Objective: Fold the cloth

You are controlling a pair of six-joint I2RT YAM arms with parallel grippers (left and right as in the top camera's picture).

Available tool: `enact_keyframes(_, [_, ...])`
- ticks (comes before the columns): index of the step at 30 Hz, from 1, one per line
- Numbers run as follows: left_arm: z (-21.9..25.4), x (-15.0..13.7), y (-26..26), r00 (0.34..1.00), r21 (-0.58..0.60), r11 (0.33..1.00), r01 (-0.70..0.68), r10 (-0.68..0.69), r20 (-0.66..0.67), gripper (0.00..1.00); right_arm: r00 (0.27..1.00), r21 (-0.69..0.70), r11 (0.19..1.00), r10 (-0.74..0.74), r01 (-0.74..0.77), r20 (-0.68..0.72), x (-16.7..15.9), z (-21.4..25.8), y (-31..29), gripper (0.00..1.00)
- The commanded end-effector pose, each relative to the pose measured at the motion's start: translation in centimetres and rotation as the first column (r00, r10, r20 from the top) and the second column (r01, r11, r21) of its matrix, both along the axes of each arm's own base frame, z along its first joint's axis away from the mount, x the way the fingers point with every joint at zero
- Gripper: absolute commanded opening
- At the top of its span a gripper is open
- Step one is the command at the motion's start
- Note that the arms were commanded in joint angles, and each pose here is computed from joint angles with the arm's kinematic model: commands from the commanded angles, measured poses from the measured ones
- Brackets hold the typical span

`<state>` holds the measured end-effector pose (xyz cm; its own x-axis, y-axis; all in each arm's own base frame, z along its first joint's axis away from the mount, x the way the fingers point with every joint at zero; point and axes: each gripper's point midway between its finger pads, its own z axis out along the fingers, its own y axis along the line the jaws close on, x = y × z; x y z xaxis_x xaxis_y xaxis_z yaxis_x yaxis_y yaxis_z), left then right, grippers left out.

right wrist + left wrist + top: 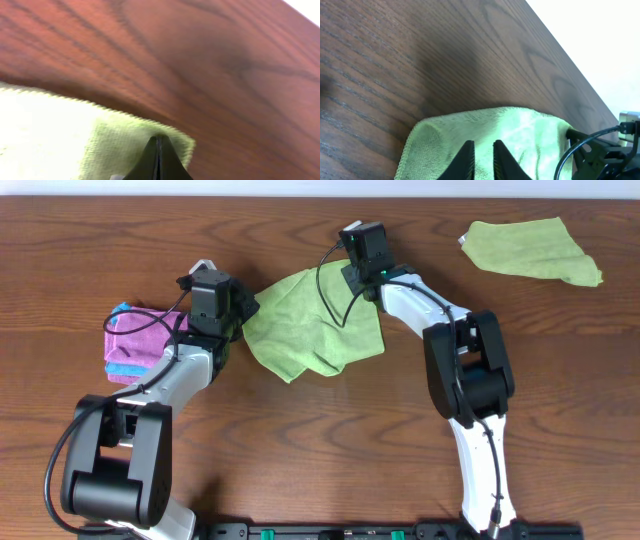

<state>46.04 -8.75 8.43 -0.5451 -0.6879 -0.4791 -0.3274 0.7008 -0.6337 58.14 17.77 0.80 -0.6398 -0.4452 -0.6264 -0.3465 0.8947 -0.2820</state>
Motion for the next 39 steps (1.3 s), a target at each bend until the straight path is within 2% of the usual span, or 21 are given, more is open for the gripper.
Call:
enact_keyframes(1, [0.6, 0.7, 0.2, 1.0, 0.003, 1.0, -0.005, 0.005, 0.019, 0.22, 0.999, -0.069, 0.997, -0.04, 0.041, 0.011, 0.2, -1.0, -1.4, 0.01])
enact_keyframes(2, [0.7, 0.8, 0.2, 1.0, 0.002, 1.0, -0.005, 0.005, 0.022, 0.27, 0.999, -0.078, 0.996, -0.05, 0.051, 0.019, 0.3, -0.8, -1.6, 0.01])
enact_keyframes(6, [1.2, 1.0, -0.1, 0.999, -0.009, 1.0, 0.005, -0.005, 0.043, 0.6, 0.998, -0.088, 0.994, -0.069, 0.07, 0.016, 0.3, 0.3, -1.6, 0.02])
enact_keyframes(8, [1.6, 1.2, -0.4, 0.998, -0.019, 1.0, 0.016, -0.015, 0.061, 0.73, 0.996, -0.061, 0.994, -0.09, 0.09, 0.011, 0.2, 1.9, -1.1, 0.17])
enact_keyframes(10, [2.0, 1.4, -1.0, 0.996, -0.034, 0.998, 0.05, -0.047, 0.079, 0.82, 0.993, -0.016, 0.993, -0.12, 0.121, 0.018, 0.1, 4.4, -0.6, 0.29])
enact_keyframes(15, [2.6, 0.6, -3.3, 0.976, -0.1, 0.972, 0.212, -0.205, 0.078, 0.97, 0.995, 0.157, 0.983, -0.096, 0.095, -0.001, -1.7, 13.1, 1.9, 0.6])
enact_keyframes(17, [2.9, 0.0, -3.7, 0.968, -0.136, 0.959, 0.25, -0.242, 0.071, 0.98, 0.996, 0.222, 0.971, -0.077, 0.085, -0.042, -3.2, 15.5, 2.3, 0.66])
enact_keyframes(21, [3.4, -1.9, -2.9, 0.968, -0.167, 0.954, 0.248, -0.251, 0.004, 0.98, 0.971, 0.351, 0.936, 0.118, -0.038, -0.209, -9.3, 18.5, 4.0, 0.74])
enact_keyframes(23, [4.4, -3.0, -2.5, 0.963, -0.131, 0.955, 0.266, -0.269, -0.004, 0.98, 0.927, 0.36, 0.924, 0.24, -0.127, -0.289, -12.5, 18.5, 4.4, 0.75])
enact_keyframes(25, [5.3, -4.3, -2.3, 0.96, -0.114, 0.955, 0.275, -0.279, -0.024, 0.97, 0.853, 0.37, 0.905, 0.355, -0.209, -0.384, -16.2, 17.6, 5.2, 0.76])
enact_keyframes(28, [6.1, -6.8, -2.1, 0.954, -0.116, 0.954, 0.277, -0.287, -0.082, 0.97, 0.786, 0.347, 0.905, 0.396, -0.246, -0.475, -19.2, 16.1, 5.8, 0.73])
enact_keyframes(32, [4.6, -11.7, -2.7, 0.916, -0.158, 0.951, 0.266, -0.301, -0.266, 0.98, 0.785, 0.35, 0.902, 0.402, -0.251, -0.472, -19.4, 16.1, 6.4, 0.67])
enact_keyframes(35, [3.1, -14.4, -3.2, 0.874, -0.217, 0.957, 0.192, -0.267, -0.406, 0.99, 0.801, 0.356, 0.91, 0.37, -0.211, -0.471, -18.7, 16.1, 5.4, 0.64])
enact_keyframes(39, [2.1, -16.8, -5.4, 0.823, -0.319, 0.938, 0.135, -0.286, -0.492, 0.99, 0.831, 0.365, 0.921, 0.308, -0.139, -0.462, -17.2, 16.9, 2.2, 0.62])
